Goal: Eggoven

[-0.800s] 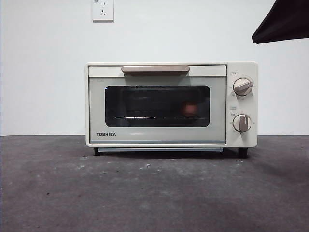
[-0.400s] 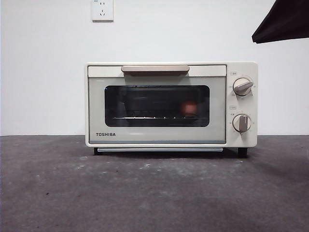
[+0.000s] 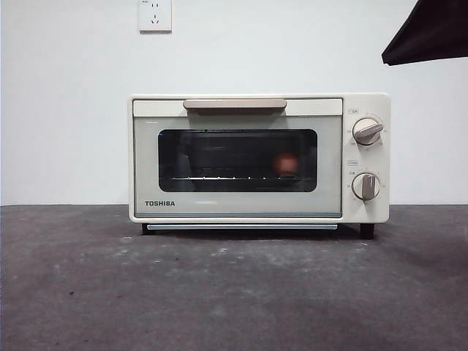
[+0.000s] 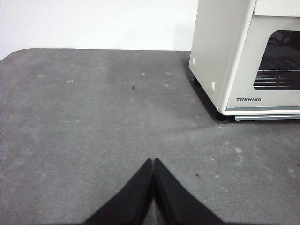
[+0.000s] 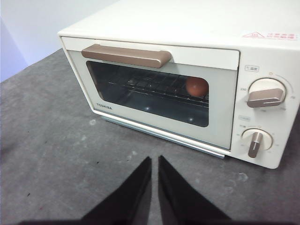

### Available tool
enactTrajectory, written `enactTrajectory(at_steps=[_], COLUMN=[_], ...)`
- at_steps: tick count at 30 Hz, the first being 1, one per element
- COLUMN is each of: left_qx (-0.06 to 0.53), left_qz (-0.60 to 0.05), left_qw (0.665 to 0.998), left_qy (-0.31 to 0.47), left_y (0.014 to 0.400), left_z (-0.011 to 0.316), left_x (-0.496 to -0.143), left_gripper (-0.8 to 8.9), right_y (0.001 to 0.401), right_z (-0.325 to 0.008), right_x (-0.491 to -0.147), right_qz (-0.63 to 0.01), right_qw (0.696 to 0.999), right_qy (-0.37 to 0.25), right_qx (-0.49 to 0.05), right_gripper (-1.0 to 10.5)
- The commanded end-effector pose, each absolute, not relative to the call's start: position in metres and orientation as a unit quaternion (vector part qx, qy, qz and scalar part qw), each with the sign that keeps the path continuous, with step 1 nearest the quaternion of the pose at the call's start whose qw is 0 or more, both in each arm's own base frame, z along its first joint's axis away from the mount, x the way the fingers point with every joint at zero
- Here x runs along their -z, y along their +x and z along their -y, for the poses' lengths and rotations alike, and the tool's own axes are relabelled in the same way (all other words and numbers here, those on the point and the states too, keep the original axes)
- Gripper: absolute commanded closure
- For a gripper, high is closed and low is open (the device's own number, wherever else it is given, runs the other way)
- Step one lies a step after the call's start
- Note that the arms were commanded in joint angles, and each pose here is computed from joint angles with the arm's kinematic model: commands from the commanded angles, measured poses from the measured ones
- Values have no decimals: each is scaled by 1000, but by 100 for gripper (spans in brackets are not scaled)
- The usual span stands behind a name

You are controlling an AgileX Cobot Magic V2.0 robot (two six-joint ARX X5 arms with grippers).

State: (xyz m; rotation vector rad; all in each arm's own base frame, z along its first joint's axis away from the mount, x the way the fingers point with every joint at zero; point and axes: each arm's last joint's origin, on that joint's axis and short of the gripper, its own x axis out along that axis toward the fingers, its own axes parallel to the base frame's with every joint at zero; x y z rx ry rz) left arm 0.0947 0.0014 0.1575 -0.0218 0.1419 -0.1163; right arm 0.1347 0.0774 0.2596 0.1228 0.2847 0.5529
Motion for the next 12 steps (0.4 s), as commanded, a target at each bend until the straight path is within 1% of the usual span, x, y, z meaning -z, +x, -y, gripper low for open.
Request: enactTrajectory(at_steps=[1, 5, 9, 12], left_qx=[57, 57, 57, 57], left_qz=[-80, -80, -80, -80], left_qw=[995, 995, 995, 995], left_qy=[-17, -17, -17, -17], left_y=[96, 96, 96, 96], left_z=[-2, -2, -2, -2], left_x=[-149, -149, -149, -149], left_gripper=[806, 806, 806, 806], right_y=[127, 118, 109, 103], right_z=[-66, -46, -24, -12], right_x=[-270, -272, -261, -243], right_qz=[-99, -64, -37, -27], right_qw=[961, 973, 989, 995], right_qy=[53, 50, 55, 48], right_qx=[-254, -214, -136, -84], right_gripper=[943, 943, 943, 943])
